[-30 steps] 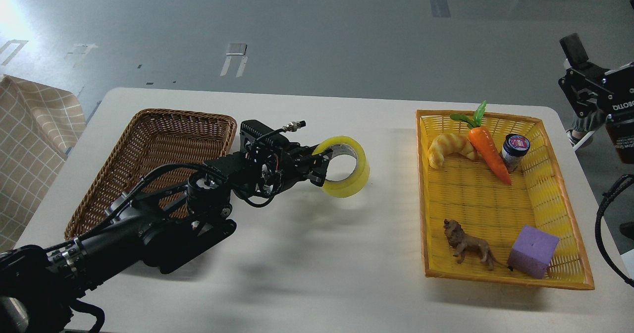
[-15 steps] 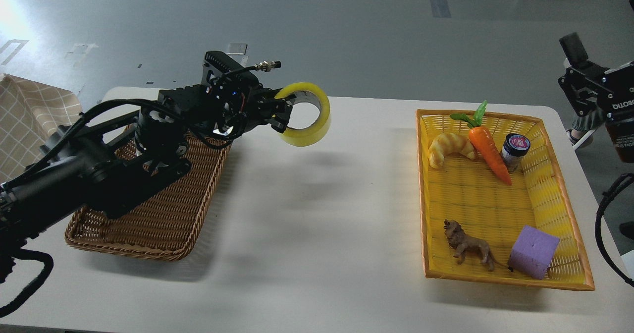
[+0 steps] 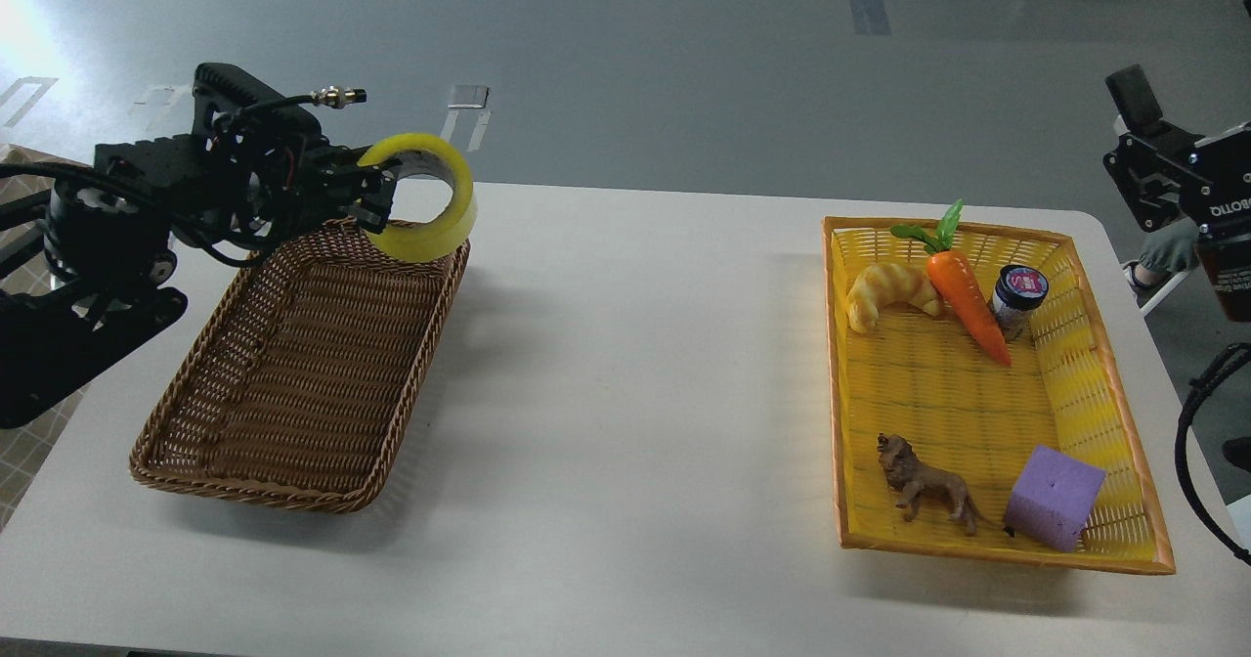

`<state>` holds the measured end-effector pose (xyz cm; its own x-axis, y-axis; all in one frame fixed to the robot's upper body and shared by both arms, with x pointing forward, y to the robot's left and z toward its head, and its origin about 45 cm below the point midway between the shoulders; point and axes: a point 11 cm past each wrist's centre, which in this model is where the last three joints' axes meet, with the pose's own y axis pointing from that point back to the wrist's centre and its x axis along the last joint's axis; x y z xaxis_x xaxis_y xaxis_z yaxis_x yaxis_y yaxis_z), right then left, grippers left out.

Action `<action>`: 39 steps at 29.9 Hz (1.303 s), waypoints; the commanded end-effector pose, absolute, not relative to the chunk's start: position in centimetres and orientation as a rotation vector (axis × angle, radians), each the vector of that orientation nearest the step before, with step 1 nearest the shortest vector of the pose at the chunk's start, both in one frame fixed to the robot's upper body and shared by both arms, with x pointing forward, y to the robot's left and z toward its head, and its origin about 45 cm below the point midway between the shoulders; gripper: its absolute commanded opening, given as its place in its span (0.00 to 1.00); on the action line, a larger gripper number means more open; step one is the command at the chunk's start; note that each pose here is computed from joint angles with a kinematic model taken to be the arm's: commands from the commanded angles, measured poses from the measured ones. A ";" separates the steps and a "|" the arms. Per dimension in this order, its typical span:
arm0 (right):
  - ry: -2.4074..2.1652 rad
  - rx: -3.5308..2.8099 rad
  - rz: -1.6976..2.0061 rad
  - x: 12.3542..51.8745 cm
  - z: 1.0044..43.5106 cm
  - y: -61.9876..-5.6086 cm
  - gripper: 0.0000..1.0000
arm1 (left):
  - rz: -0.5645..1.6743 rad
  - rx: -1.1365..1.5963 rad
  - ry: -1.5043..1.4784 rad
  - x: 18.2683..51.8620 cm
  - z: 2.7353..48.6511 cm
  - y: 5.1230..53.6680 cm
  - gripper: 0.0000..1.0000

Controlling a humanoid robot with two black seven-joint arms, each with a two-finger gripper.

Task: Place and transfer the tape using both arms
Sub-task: 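Lift the tape roll and carry it over the wicker basket, then lower the tape roll into the basket and open the left gripper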

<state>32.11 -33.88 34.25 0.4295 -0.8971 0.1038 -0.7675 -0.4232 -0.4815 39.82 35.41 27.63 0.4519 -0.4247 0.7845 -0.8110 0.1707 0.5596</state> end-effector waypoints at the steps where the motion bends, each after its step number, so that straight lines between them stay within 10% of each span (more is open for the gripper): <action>1: 1.428 -2.330 -0.488 32.0 34.0 -34.0 1.00 | 0.384 1.509 -1.118 38.4 27.2 38.9 0.10; 39: 1.485 -2.363 -0.410 30.6 31.4 -34.6 1.00 | 0.436 1.429 -0.919 32.1 17.7 43.0 0.22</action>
<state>30.72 -34.55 31.62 0.4191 -0.9048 0.0754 -0.8109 -0.4103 -0.4172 32.07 43.61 18.07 0.6023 -0.2683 0.7518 -0.7525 0.1233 0.6469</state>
